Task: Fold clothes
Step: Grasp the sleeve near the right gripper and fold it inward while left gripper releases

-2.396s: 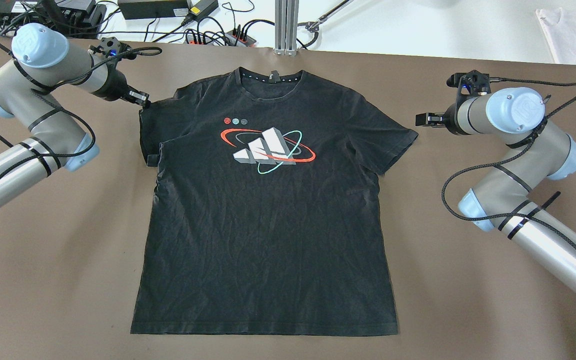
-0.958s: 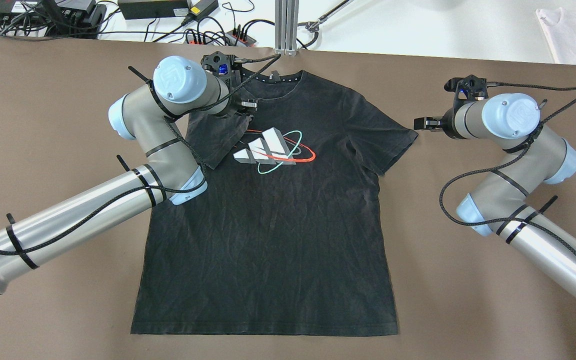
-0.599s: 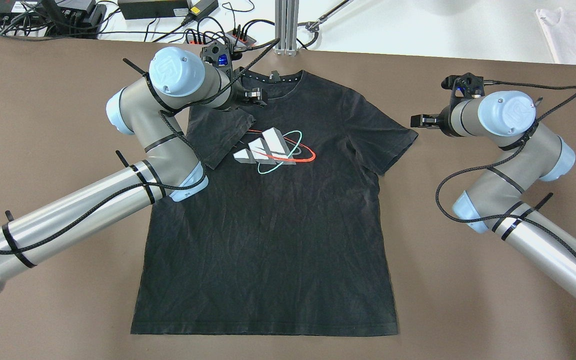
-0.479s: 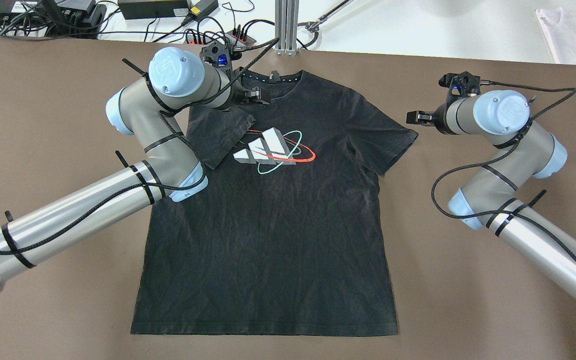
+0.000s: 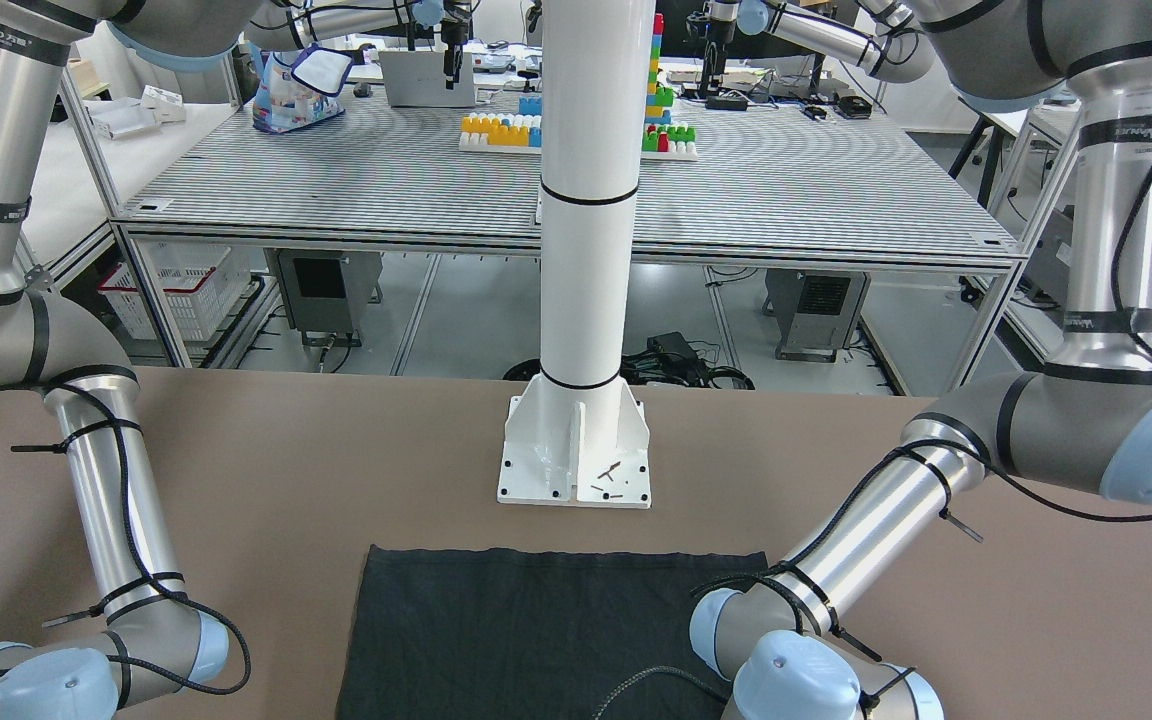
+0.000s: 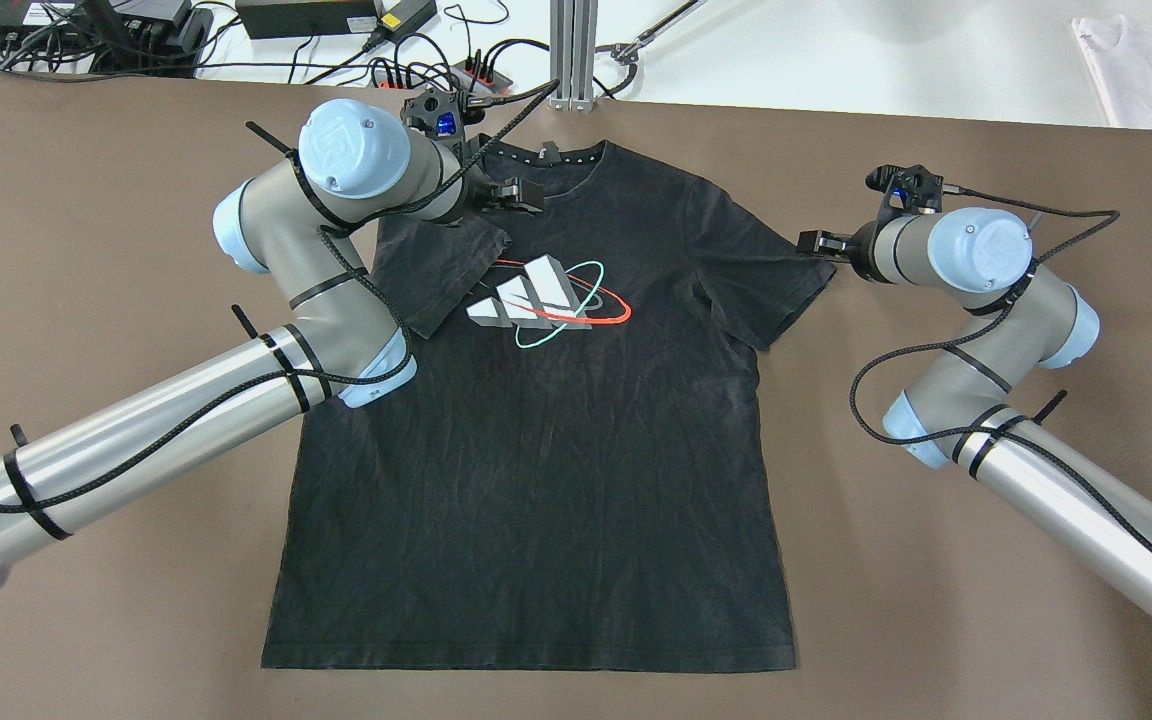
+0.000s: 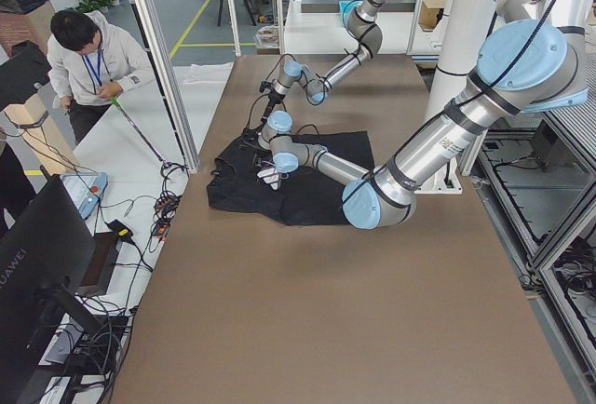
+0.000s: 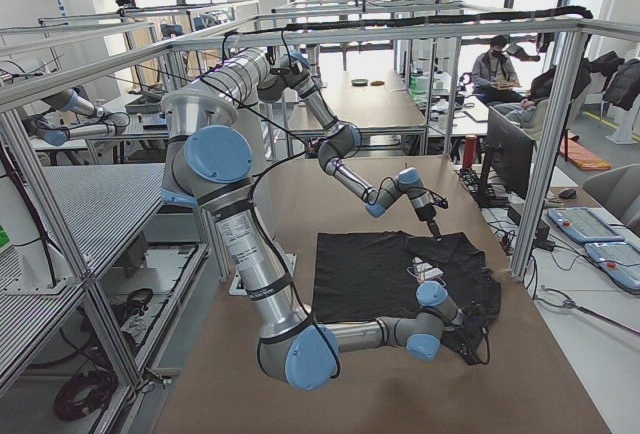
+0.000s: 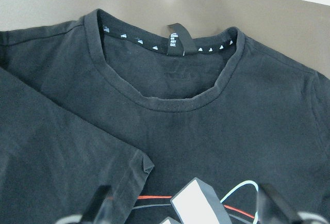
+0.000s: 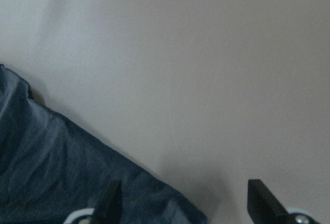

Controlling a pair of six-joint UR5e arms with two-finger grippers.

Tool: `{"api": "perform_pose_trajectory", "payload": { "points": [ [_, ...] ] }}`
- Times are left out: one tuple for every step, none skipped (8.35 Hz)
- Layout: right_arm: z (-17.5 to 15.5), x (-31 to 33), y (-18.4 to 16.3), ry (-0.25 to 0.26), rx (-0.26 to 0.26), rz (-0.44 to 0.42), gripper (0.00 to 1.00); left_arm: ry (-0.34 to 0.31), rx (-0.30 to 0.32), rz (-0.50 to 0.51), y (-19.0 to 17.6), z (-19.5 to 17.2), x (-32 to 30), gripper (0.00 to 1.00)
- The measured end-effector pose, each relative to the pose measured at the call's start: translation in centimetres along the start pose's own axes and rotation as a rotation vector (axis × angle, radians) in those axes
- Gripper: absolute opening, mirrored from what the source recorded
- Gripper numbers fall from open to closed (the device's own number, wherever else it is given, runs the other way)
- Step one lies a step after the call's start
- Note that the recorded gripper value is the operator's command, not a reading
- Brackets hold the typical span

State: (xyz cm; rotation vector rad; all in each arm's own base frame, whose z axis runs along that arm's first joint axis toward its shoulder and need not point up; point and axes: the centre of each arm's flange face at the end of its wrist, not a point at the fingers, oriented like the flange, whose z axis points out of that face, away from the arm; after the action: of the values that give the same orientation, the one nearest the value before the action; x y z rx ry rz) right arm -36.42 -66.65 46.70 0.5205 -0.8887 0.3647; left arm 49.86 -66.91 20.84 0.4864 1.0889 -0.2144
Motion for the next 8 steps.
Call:
{"api": "perform_pose_trajectory", "payload": {
  "points": [
    [0.3,0.1,0.8,-0.004,0.008,0.012,0.23,0.000,-0.001,0.000,0.1,0.0,0.0,1.00],
    [0.5,0.0,1.6,-0.005,0.019,0.017,0.00,0.000,-0.001,0.001,0.1,0.0,0.0,1.00],
    [0.6,-0.1,2.1,-0.004,0.028,0.020,0.00,-0.002,-0.001,0.001,0.1,0.1,-0.1,1.00],
    [0.4,-0.3,2.2,-0.009,0.034,0.024,0.00,-0.002,0.000,0.000,0.2,0.1,-0.2,1.00],
    [-0.1,-0.9,2.2,-0.023,0.041,0.026,0.00,0.001,0.001,0.000,0.3,-0.1,-0.4,1.00],
    [-0.8,-1.6,2.0,-0.039,0.047,0.028,0.00,0.004,0.001,0.001,0.5,-0.4,-0.6,1.00],
    [-1.3,-2.1,1.9,-0.051,0.051,0.036,0.00,0.007,0.002,0.002,0.6,-0.6,-0.8,1.00],
    [-2.1,-3.2,1.6,-0.063,0.054,0.055,0.00,0.009,0.001,0.005,0.7,-0.7,-0.9,1.00]
  ]
}}
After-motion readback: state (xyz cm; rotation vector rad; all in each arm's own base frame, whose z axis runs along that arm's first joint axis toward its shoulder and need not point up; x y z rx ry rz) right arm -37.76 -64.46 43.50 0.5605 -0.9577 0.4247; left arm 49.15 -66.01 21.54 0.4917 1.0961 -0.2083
